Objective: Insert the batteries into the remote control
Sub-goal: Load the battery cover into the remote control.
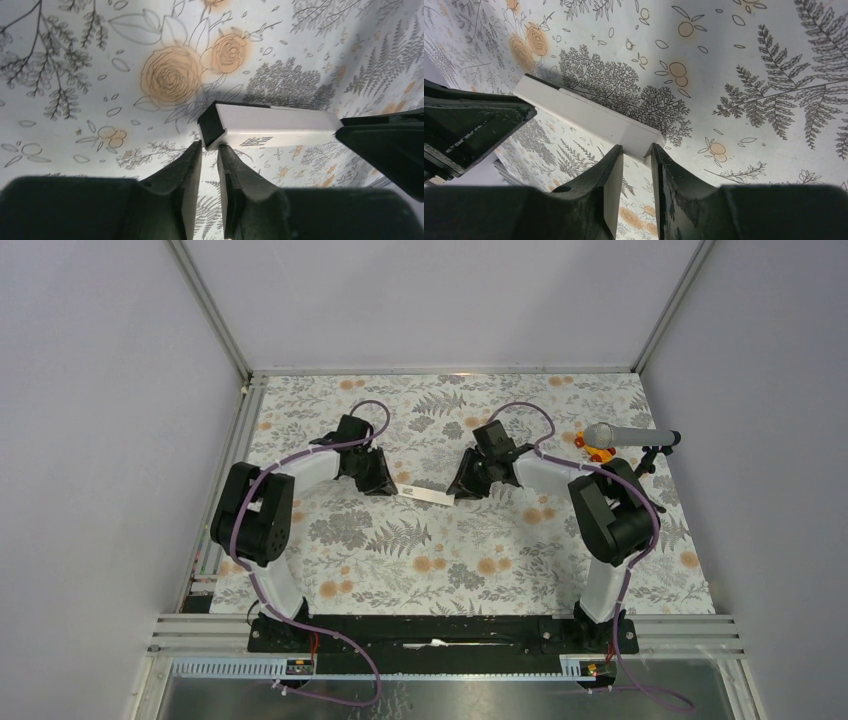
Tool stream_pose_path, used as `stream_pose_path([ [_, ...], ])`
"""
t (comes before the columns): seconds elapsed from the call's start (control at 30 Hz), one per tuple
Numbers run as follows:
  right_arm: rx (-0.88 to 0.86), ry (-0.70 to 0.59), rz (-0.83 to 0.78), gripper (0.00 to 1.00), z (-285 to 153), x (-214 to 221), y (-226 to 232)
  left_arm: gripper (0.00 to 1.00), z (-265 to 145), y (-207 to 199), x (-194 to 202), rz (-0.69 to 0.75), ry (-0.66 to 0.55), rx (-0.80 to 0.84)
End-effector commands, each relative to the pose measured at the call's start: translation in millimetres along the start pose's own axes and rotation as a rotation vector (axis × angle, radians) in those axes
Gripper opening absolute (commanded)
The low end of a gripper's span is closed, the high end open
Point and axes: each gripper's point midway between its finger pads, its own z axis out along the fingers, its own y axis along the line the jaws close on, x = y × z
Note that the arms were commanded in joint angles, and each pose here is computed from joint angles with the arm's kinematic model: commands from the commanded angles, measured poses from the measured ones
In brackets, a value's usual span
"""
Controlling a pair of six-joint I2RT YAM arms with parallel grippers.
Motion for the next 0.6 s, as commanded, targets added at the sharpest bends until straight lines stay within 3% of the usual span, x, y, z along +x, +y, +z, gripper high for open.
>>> stream_pose_path([
  [0.0,0.020,-0.042,-0.069,0.35,2.4,-14.9,5.0,0.26,-2.1,40.7,30.9,0.009,0.082,-0.177],
  [0.3,0.033,-0.054,-0.112,0.37,7.5,-32.4,9.5,0.48,-16.2,12.2,-6.0,0.046,-0.010,-0.122],
  [0.57,-0.003,-0.090,-0.199,0.42,-10.1,-46.2,24.6,0.55,-33.5,7.1,-14.0,0.076,-0.057,-0.112],
])
